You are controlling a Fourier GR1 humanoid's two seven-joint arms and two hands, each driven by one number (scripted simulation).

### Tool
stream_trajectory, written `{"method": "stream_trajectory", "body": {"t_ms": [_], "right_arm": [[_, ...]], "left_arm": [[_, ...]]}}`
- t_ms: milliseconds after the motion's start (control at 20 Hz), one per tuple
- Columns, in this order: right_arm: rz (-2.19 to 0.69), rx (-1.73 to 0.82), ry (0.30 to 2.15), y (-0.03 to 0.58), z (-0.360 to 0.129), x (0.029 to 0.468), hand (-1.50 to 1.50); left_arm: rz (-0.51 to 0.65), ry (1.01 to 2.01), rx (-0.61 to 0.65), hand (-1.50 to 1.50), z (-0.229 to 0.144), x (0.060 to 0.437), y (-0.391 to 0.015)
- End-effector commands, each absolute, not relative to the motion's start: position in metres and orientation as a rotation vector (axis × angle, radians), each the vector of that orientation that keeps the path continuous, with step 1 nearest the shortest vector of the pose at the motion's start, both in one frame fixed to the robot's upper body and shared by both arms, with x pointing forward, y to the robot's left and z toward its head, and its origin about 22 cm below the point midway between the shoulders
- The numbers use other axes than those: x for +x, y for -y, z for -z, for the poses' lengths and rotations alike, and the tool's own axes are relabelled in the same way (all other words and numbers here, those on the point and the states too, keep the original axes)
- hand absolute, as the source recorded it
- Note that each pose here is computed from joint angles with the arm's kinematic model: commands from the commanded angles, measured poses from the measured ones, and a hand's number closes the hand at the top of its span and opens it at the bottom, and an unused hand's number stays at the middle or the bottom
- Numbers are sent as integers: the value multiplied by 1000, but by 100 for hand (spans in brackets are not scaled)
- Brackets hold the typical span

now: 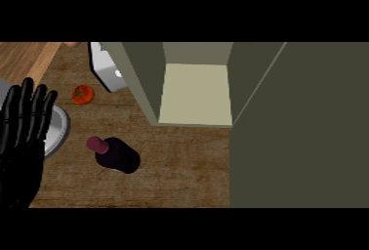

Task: Pick up the wine, place it into the cabinet and close the cabinet

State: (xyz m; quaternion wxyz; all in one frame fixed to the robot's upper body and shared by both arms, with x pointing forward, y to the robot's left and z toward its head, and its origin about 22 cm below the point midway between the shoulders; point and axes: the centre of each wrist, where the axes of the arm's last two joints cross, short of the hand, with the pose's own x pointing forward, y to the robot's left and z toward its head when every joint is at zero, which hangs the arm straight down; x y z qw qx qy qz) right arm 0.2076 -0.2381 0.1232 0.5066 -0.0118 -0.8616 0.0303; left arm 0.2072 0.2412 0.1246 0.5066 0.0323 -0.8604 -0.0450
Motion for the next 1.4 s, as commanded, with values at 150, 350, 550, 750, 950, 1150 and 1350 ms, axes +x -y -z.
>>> {"method": "stream_trajectory", "body": {"t_ms": [150, 350, 550, 750, 950, 1150, 1350], "right_arm": [[-85, -65, 2107, 231, -130, 195, -150], [-200, 197, 1947, 222, -118, 185, -150], [-235, 237, 1921, 239, -138, 165, -150], [-202, 221, 1933, 240, -140, 162, -150], [-216, 223, 1914, 236, -154, 149, -150], [-203, 201, 1913, 247, -163, 132, -150], [-210, 220, 1918, 246, -157, 159, -150]], "left_arm": [[-69, 2063, 457, -150, -127, 236, -240], [-437, 1896, 255, -150, -118, 238, -219], [-488, 1895, 268, -150, -116, 258, -193], [-502, 1911, 254, -150, -130, 263, -174], [-508, 1893, 240, -150, -135, 264, -161], [-514, 1899, 246, -150, -141, 257, -157], [-508, 1901, 260, -150, -135, 267, -158]]}}
